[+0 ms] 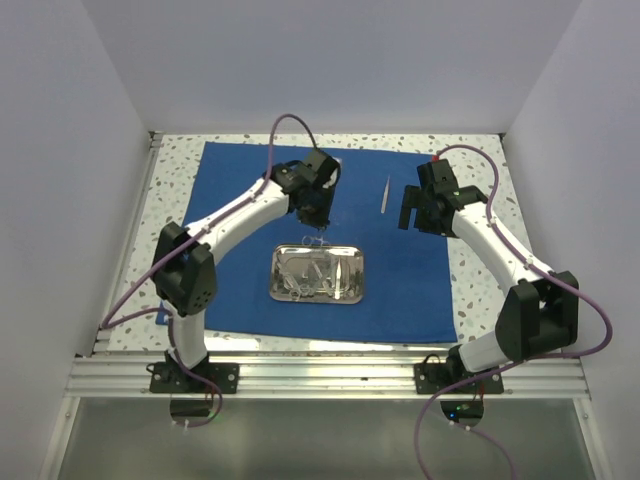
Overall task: Open and lay out the surgical kit
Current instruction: Place the medical item in the surgical kit.
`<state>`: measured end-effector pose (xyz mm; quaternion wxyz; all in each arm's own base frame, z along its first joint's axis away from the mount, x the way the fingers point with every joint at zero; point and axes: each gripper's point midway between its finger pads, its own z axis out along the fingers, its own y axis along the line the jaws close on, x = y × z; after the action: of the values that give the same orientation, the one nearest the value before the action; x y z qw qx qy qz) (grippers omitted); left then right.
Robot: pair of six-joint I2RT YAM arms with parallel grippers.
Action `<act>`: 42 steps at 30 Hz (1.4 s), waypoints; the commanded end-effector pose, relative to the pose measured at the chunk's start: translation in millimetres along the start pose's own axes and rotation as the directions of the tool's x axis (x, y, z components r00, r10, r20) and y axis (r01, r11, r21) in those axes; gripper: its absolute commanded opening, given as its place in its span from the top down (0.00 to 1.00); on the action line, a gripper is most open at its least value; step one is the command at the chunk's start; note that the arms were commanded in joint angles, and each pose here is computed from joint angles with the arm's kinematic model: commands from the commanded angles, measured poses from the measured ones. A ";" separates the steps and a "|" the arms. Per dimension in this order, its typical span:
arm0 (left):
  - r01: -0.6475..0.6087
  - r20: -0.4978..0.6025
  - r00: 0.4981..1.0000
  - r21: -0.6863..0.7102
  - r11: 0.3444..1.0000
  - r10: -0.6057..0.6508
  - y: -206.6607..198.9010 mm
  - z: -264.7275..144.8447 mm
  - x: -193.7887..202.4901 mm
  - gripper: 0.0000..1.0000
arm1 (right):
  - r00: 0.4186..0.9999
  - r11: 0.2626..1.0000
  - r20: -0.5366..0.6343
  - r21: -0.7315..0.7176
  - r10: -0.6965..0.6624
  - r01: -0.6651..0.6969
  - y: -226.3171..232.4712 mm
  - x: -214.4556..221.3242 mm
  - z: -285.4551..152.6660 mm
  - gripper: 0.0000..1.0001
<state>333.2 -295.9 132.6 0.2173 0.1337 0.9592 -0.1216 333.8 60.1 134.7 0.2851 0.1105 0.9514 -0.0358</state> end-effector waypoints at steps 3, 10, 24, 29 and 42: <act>0.063 0.028 0.998 -0.026 0.998 -0.062 49.5 -3.9 -32.3 1.00 | 0.999 1.000 0.037 -0.004 0.020 -0.020 -3.0 -10.5 -16.3 0.02; 0.100 0.150 0.986 -0.210 0.973 -0.069 145.6 33.1 -106.4 1.00 | 1.000 0.999 0.011 -0.045 0.024 -0.024 1.9 -3.7 -23.9 0.02; 0.152 0.205 0.976 -0.418 0.896 -0.071 269.6 95.3 -131.2 1.00 | 1.000 0.955 -0.004 -0.297 0.014 -0.014 50.4 9.3 -43.6 0.02; 0.156 0.207 0.976 -0.469 0.869 -0.063 286.7 97.9 -136.8 0.62 | 0.999 0.952 -0.025 -0.307 -0.029 0.020 66.0 13.2 -42.7 0.02; 0.246 0.230 0.960 -0.410 0.878 -0.161 257.7 27.8 -104.5 0.00 | 0.981 0.882 -0.052 -0.449 -0.187 0.144 170.4 57.5 -37.6 0.12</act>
<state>519.5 -80.8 50.8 0.2663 -0.0046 0.9596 0.0904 297.0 218.1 129.5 0.2432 -0.0449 0.9592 0.1367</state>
